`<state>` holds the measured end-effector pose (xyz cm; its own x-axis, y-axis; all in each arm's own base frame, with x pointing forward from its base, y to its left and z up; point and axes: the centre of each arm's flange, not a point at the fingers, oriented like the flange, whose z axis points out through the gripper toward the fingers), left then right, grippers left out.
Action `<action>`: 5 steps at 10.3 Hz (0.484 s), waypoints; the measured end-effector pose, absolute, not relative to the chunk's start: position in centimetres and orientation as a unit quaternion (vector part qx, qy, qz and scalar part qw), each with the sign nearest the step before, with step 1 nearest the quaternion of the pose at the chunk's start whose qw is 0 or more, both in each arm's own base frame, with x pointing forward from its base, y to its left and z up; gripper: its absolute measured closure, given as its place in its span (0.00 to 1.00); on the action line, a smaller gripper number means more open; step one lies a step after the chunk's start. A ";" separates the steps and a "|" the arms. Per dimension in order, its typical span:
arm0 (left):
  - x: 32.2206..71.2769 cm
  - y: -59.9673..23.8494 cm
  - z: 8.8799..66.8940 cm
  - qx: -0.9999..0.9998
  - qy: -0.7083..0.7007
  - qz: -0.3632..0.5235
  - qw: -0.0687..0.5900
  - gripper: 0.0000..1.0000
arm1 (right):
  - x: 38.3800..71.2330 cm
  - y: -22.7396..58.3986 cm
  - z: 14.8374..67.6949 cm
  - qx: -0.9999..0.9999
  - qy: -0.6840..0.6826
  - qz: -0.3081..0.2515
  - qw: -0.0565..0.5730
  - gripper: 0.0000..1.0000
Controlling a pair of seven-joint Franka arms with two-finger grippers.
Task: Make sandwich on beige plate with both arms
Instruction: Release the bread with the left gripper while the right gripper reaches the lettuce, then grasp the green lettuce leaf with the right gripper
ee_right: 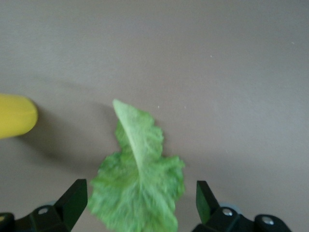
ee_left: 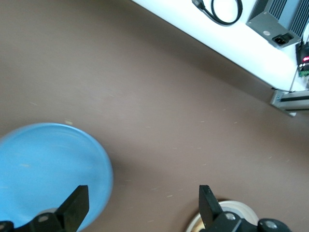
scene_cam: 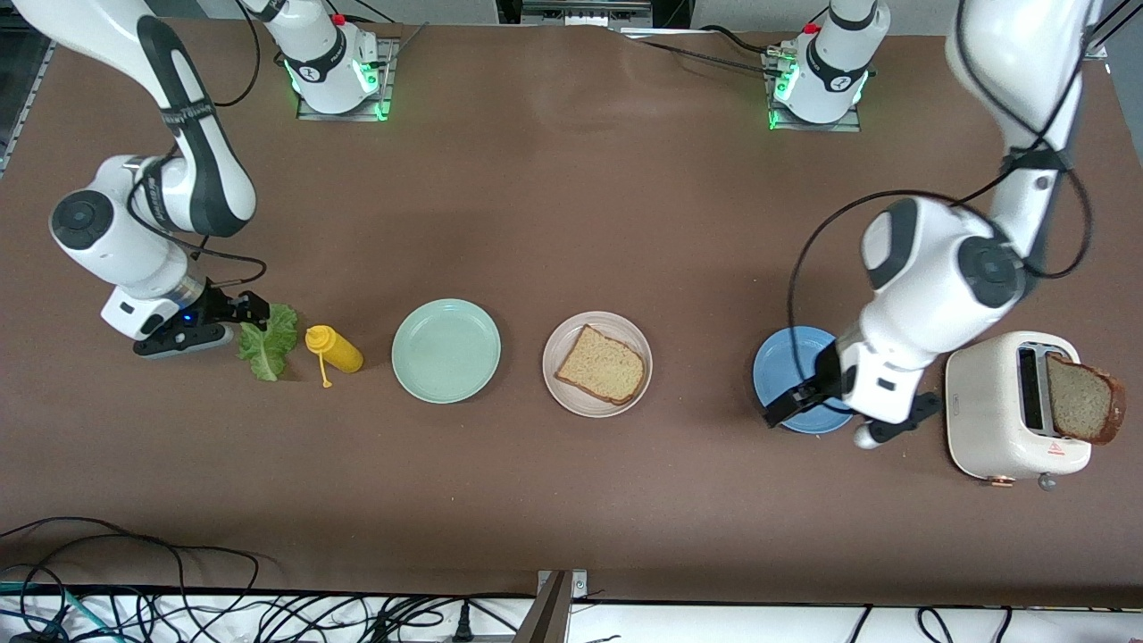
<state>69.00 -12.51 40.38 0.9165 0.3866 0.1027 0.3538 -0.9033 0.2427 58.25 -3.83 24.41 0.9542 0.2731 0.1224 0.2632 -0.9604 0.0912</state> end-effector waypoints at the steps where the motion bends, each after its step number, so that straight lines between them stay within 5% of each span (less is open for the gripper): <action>1: 68.6 -10.1 42.1 0.981 0.160 0.074 0.081 0.00 | 58.3 -3.8 22.5 0.987 0.137 0.072 0.038 0.06; 2: 67.9 -8.3 43.5 0.989 0.122 0.069 0.041 0.00 | 58.3 -3.7 21.2 0.987 0.139 0.071 0.037 0.10; 5: 65.9 -3.8 47.3 0.999 0.024 0.036 -0.028 0.00 | 58.2 -3.6 19.9 0.987 0.143 0.067 0.037 0.56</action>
